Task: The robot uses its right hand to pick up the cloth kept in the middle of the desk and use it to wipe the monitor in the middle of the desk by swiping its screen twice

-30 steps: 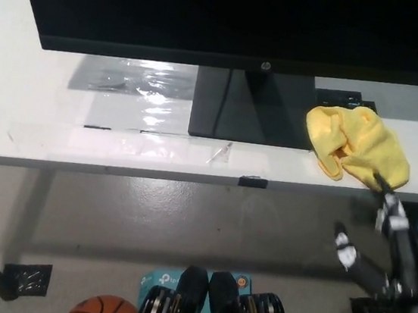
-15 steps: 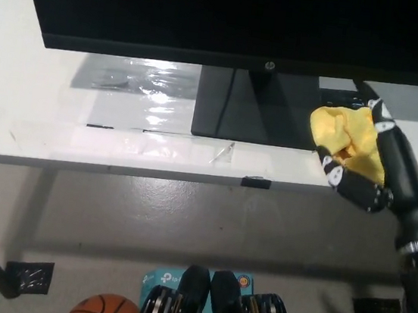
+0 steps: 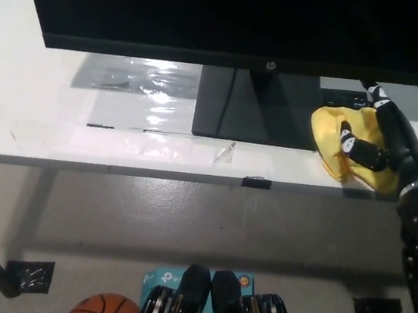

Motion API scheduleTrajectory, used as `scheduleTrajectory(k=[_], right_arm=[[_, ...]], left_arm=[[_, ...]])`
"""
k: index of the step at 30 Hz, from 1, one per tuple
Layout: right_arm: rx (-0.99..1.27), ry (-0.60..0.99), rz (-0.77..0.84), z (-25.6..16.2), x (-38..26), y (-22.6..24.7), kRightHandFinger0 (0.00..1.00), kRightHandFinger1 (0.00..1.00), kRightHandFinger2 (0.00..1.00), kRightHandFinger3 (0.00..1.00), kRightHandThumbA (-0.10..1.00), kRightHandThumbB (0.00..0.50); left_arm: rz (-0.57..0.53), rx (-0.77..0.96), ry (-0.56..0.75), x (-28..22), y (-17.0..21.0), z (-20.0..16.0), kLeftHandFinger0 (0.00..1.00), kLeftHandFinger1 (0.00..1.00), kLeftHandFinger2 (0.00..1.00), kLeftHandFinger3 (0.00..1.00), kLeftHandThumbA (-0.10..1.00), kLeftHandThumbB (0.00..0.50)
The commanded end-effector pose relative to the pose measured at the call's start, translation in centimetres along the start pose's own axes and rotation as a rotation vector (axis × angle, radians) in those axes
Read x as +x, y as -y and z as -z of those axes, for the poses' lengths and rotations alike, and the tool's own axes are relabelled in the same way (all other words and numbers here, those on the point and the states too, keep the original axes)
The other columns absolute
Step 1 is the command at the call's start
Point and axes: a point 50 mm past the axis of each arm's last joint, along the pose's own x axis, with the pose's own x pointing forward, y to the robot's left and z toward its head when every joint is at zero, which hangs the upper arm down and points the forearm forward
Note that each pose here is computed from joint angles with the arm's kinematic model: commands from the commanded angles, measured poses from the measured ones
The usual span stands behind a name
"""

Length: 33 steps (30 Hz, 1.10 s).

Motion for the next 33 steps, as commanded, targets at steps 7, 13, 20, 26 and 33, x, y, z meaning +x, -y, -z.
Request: scheduleTrajectory(k=[7,13,20,26,33], right_arm=[[-0.064,0.04,-0.001,0.8,3.8,2.0,1.0,1.0,1.0,1.0,0.4,0.286],[-0.04,0.051,-0.015,1.3,3.3,-0.3,1.0,1.0,1.0,1.0,0.39,0.265],[0.009,0.226,0.044,0.8,2.8,-1.7,0.16,0.32,0.4,0.88,-0.01,0.014],[-0.047,0.328,0.118,0.0,2.1,-1.8,0.01,0.21,0.31,0.74,0.0,0.0],[-0.071,0.346,0.186,0.6,0.9,-1.9,0.0,0.15,0.36,0.26,-0.1,0.0]], left_arm=[[-0.009,0.007,0.056,-0.5,-1.4,-1.1,0.47,0.51,0.63,0.79,-0.04,0.087],[-0.028,0.028,0.043,-0.5,-1.8,-1.5,0.48,0.51,0.64,0.79,0.0,0.1],[-0.021,0.024,0.067,-0.3,-1.9,-1.4,0.5,0.52,0.65,0.8,0.0,0.096],[-0.022,0.007,0.058,-0.7,-2.0,-1.5,0.49,0.51,0.64,0.8,0.0,0.091],[-0.001,0.023,0.06,-1.1,-1.6,-1.2,0.52,0.54,0.67,0.82,0.01,0.088]])
